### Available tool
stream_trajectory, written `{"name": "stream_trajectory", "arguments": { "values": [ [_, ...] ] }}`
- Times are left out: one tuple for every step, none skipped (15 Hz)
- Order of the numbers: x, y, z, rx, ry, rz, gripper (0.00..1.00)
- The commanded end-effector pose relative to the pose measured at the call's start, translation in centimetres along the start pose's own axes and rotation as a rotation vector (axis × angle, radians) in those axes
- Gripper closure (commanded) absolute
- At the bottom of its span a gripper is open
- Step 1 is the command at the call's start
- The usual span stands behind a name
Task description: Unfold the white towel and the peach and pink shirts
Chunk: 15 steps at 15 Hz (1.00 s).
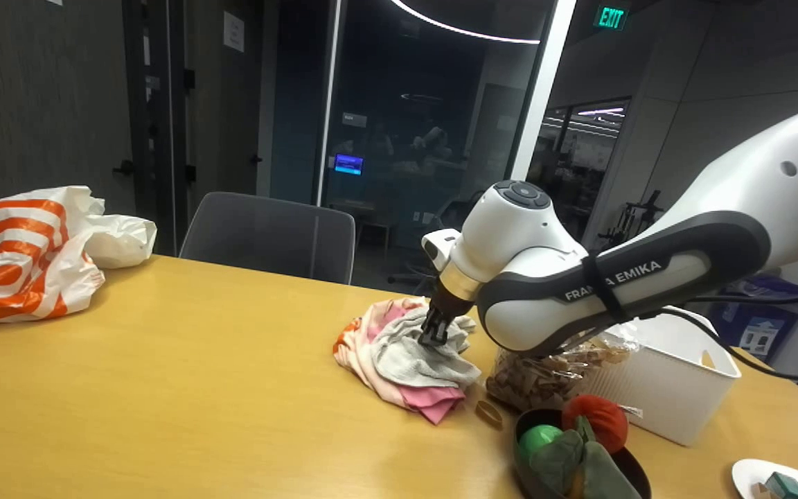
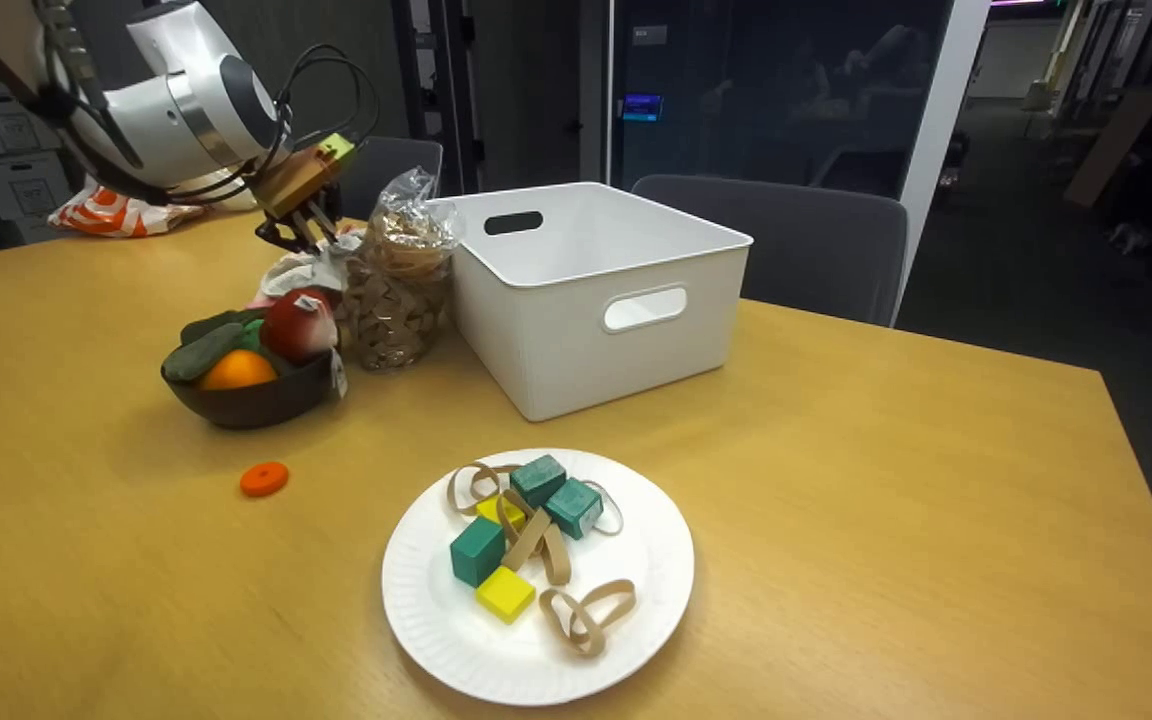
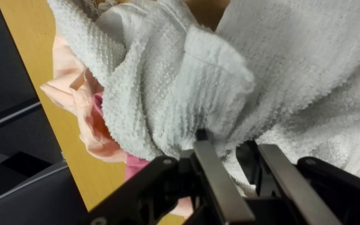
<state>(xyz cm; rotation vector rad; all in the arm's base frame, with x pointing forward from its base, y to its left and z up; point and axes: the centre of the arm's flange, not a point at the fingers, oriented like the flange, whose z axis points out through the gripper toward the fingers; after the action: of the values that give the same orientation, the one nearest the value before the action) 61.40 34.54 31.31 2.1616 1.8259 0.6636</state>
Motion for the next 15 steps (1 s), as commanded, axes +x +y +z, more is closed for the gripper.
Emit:
{"name": "stream_trajectory", "arguments": {
  "values": [
    [-0.3,0.5,1.6,-0.046,-0.007,-0.046,0.37],
    [-0.5,0.4,2.0,-0.049,-0.013,-0.062,0.31],
    [-0.5,0.2,2.2,-0.045,-0.019,-0.074,0.22],
    [-0.5,0.0,2.5,-0.041,-0.02,-0.085,0.15],
    [-0.5,-0.2,2.6,-0.035,-0.019,-0.091,0.06],
    [-0.5,-0.3,2.8,-0.035,-0.015,-0.098,0.28],
    [-0.4,-0.4,2.7,-0.035,-0.008,-0.097,0.45],
    [-0.3,-0.5,2.6,-0.038,-0.006,-0.091,0.45],
    [-0.3,-0.5,2.5,-0.039,0.0,-0.085,0.51],
    [-0.2,-0.5,2.3,-0.041,0.004,-0.08,0.59],
    [-0.2,-0.4,2.3,-0.044,0.007,-0.076,0.68],
    [-0.2,-0.4,2.3,-0.045,0.011,-0.074,0.74],
    [-0.2,-0.4,2.3,-0.046,0.013,-0.07,0.83],
    [-0.3,-0.4,2.3,-0.047,0.016,-0.066,0.9],
    [-0.4,-0.3,2.2,-0.048,0.019,-0.063,0.93]
  ]
}}
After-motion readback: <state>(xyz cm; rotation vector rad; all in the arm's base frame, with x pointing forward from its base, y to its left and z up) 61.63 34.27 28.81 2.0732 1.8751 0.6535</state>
